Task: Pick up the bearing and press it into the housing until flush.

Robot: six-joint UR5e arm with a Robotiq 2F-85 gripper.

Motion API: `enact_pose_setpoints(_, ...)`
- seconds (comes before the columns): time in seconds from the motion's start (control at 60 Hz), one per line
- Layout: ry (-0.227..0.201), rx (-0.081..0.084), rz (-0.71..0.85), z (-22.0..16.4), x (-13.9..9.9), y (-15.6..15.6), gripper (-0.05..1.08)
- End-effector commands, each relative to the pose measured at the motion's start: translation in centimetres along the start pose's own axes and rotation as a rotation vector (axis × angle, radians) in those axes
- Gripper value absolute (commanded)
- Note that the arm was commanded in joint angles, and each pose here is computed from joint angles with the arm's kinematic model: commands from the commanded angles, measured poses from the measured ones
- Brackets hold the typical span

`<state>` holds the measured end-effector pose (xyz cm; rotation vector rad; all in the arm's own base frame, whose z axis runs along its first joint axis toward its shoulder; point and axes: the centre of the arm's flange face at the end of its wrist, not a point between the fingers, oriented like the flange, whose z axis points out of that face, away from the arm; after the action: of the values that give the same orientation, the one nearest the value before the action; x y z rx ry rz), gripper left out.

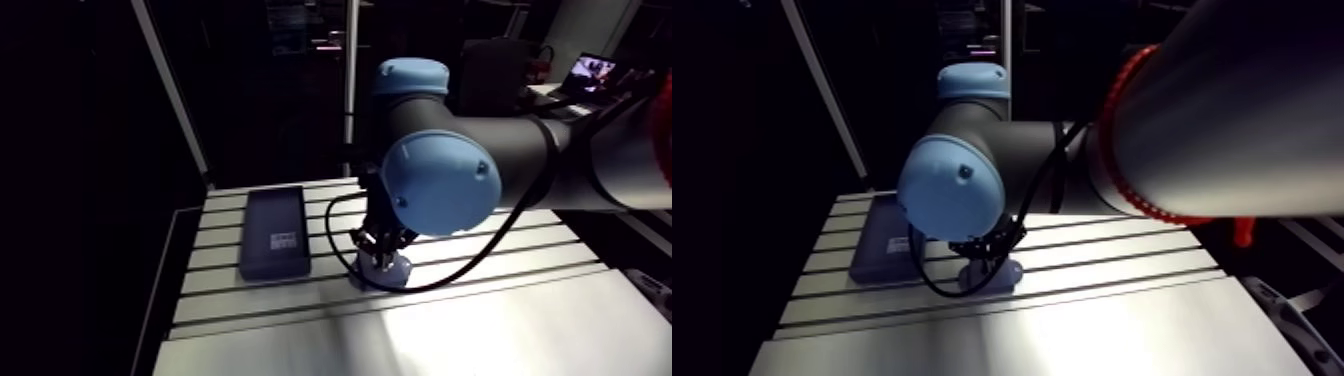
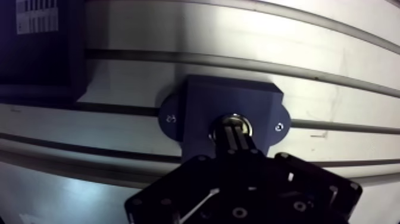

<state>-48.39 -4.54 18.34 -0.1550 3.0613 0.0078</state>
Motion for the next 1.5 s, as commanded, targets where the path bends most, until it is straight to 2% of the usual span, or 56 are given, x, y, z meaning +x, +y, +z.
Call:
enact_pose_setpoints(0.017,-0.005,0.000,0.000,0.2,0.0,0.0,1.08)
enact_pose_setpoints(0.533,0.000,0.003,0.001,0.1,0.2,0.1,1.08)
enact_pose_setpoints(0.95,0.032,-0.013,-0.013,-3.4,0.7,-0.3,1.07)
enact_pose_setpoints(1.1,0.027,-0.010,-0.013,-4.1,0.7,-0.3,1.03)
enact_pose_setpoints(1.133,0.025,-0.010,-0.012,-4.4,0.7,-0.3,0.99)
enact_pose_setpoints(1.15,0.023,-0.009,-0.013,-4.6,0.7,-0.3,0.92)
enact_pose_setpoints(1.167,0.023,-0.009,-0.013,-4.6,0.7,-0.3,0.92)
enact_pose_setpoints(1.183,0.020,-0.008,-0.012,-4.8,0.7,-0.3,0.78)
enact_pose_setpoints(1.2,0.020,-0.008,-0.012,-4.8,0.7,-0.3,0.78)
enact_pose_setpoints(1.233,0.009,-0.004,-0.018,-5.3,0.7,-0.6,0.37)
enact_pose_setpoints(1.25,0.009,-0.004,-0.018,-5.3,0.7,-0.6,0.37)
enact_pose_setpoints(1.267,0.000,-0.003,-0.022,-5.6,0.7,-0.8,0.17)
enact_pose_setpoints(1.283,0.000,-0.003,-0.022,-5.6,0.7,-0.8,0.17)
enact_pose_setpoints(1.3,-0.008,-0.001,-0.026,-5.9,0.8,-1.0,0.03)
enact_pose_setpoints(1.367,-0.020,0.001,-0.034,-6.5,0.9,-1.4,0.01)
enact_pose_setpoints(1.5,-0.021,-0.004,-0.036,-8.6,1.0,-1.6,0.01)
